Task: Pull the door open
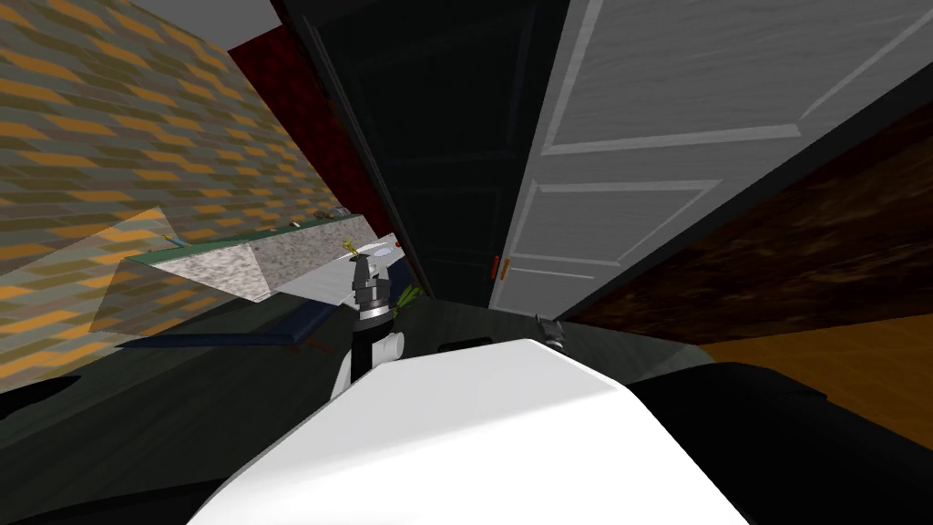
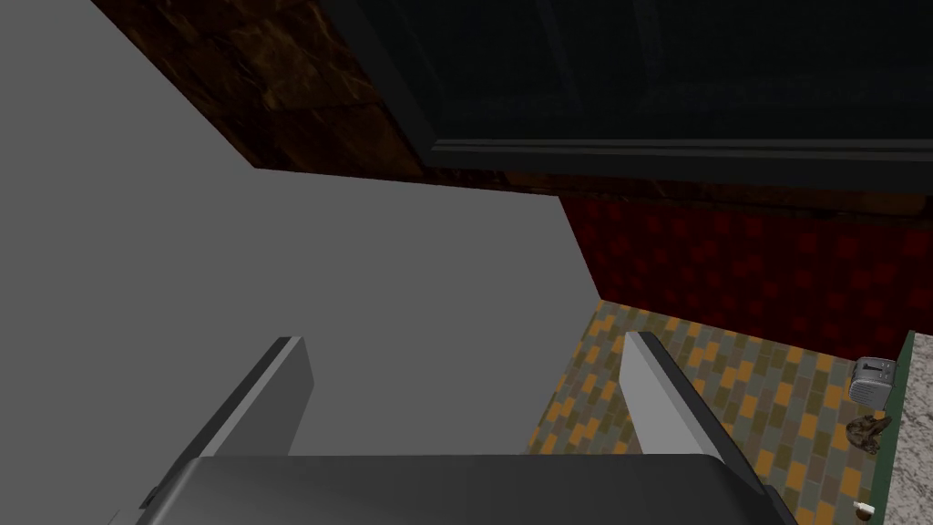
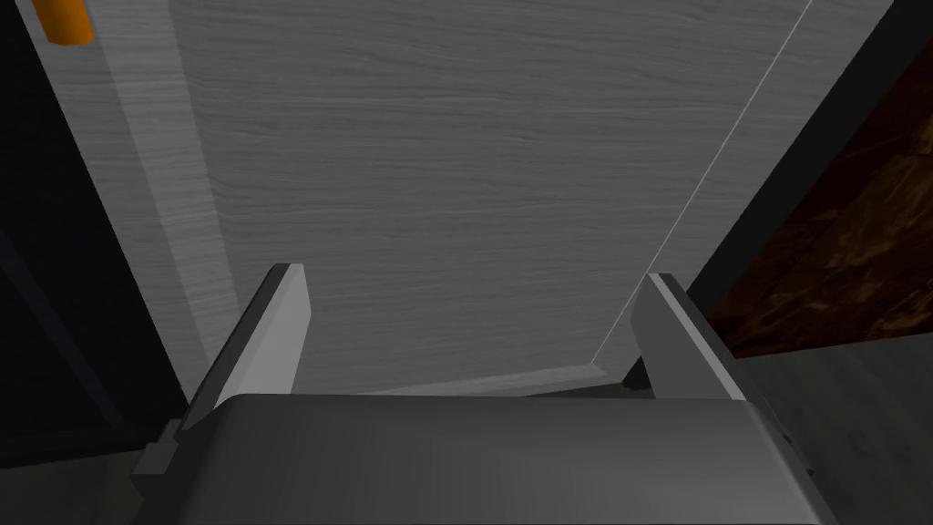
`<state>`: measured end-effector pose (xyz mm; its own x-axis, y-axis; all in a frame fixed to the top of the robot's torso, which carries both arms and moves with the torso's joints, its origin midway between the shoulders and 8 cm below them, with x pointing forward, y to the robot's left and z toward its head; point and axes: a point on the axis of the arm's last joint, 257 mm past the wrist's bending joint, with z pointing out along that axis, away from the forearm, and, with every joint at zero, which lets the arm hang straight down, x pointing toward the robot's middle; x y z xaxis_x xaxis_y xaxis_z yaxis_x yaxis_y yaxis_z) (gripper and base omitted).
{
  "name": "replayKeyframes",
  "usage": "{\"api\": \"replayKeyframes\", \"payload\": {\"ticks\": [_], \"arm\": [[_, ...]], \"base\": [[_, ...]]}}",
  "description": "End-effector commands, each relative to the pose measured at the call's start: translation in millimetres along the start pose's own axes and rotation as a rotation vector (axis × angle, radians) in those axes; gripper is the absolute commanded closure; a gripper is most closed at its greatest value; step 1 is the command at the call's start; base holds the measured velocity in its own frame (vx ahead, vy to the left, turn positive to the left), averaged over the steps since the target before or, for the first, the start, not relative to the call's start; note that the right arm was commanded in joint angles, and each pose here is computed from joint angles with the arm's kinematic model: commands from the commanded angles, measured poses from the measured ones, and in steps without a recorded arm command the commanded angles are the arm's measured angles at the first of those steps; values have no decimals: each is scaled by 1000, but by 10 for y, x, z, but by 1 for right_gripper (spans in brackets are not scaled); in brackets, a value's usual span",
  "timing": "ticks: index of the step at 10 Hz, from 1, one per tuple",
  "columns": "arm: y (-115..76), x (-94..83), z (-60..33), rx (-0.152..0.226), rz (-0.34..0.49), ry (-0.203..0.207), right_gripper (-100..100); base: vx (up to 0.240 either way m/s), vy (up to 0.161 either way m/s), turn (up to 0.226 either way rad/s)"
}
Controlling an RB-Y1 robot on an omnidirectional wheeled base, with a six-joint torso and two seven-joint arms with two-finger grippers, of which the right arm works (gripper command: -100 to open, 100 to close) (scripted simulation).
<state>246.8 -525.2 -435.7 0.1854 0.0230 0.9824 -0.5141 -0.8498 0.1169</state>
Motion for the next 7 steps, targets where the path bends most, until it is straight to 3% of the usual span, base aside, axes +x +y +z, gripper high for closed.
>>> {"api": "replayKeyframes", "payload": {"ticks": [1, 7], "arm": [[-341, 151, 83, 49, 37, 46, -100], [-875, 533, 308, 122, 98, 136, -100]], "base": [[31, 122, 197], [169, 40, 108]]}}
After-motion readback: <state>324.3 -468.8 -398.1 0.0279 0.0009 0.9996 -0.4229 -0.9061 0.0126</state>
